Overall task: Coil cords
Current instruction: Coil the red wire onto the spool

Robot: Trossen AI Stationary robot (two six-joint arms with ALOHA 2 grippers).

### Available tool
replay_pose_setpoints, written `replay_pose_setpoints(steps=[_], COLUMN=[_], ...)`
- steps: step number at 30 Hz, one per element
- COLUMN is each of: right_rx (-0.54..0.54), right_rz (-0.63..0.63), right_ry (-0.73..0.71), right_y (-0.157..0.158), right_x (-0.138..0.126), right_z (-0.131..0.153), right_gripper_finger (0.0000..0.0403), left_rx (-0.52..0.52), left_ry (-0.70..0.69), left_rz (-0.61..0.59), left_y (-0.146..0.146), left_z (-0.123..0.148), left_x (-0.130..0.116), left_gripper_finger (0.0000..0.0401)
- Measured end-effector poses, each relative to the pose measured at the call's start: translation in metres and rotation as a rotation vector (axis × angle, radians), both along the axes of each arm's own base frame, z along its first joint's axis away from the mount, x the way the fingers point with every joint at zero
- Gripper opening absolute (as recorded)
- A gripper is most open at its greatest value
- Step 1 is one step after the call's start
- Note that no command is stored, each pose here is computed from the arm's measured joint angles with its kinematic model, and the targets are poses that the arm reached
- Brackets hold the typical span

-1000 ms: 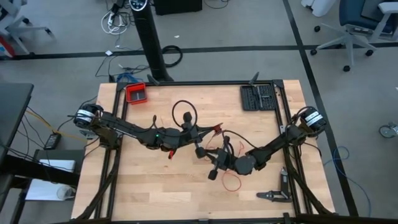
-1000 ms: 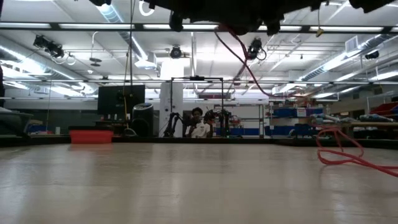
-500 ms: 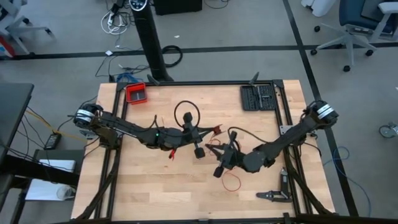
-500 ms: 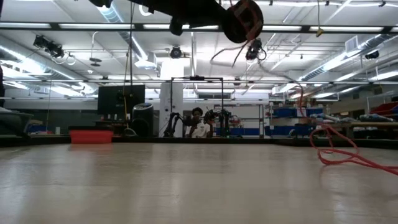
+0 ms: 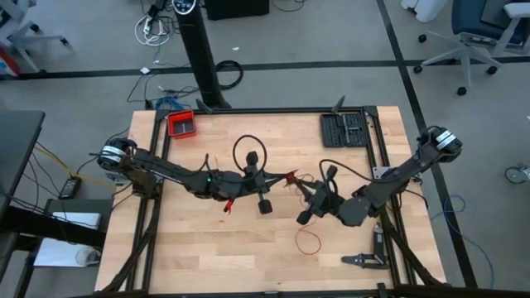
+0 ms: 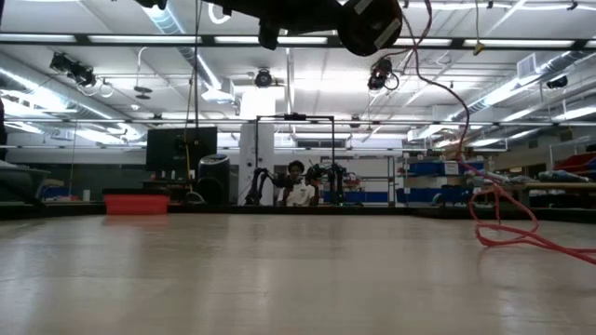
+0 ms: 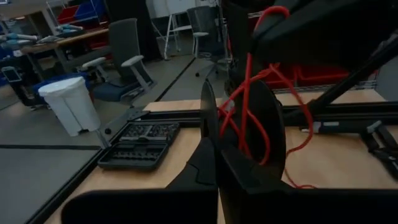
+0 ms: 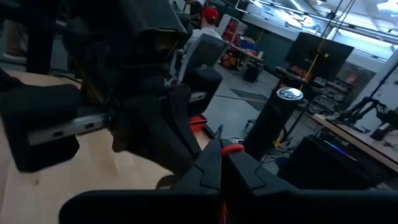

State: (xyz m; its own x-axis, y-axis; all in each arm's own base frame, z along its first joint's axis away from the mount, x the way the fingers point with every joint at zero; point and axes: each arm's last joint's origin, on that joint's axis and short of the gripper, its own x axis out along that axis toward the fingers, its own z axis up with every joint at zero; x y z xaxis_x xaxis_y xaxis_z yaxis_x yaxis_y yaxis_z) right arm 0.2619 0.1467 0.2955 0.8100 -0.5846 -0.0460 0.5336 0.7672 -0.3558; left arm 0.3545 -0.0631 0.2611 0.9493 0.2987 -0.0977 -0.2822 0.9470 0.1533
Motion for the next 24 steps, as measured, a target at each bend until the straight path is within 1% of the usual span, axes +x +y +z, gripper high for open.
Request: replay_pose_setpoints(steps=[4,7,10,14,17,22,24], right_rx=[0.002,-0.012,-0.01,0.062,0.151,0.261,0.287], right_rz=[0.007,-0.04,-0.084,-0.099,-0.093,-0.078,-0.081], right_ry=[0.026,0.062,0.08,0.071,0.056,0.054,0.039], right_y=[0.005,0.007,0.006,0.002,-0.004,-0.012,-0.013], right_x=[-0.009,-0.016,-0.021,-0.026,-0.025,-0.027,-0.031], right_z=[-0.002,-0.011,-0.021,-0.031,-0.039,-0.062,-0.072], right_gripper_finger=[0.0002,0.001,0.0023,0.0044,0.0054,0.0059,0.0057], left_rx=[0.009,0.025,0.02,-0.011,-0.027,-0.051,-0.051], left_ry=[0.004,0.011,0.027,0.048,0.036,0.002,0.002], left_rz=[-0.008,-0.023,-0.075,-0.168,-0.194,-0.211,-0.211], left_y=[0.001,0.002,0.002,0.001,0.0,0.0,0.0], left_z=[0.006,0.015,0.023,0.028,0.029,0.032,0.032], left_x=[-0.004,-0.011,-0.018,-0.025,-0.025,-0.025,-0.025], left_gripper_finger=[0.0001,0.0001,0.0001,0.0,0.0,0.0,0.0])
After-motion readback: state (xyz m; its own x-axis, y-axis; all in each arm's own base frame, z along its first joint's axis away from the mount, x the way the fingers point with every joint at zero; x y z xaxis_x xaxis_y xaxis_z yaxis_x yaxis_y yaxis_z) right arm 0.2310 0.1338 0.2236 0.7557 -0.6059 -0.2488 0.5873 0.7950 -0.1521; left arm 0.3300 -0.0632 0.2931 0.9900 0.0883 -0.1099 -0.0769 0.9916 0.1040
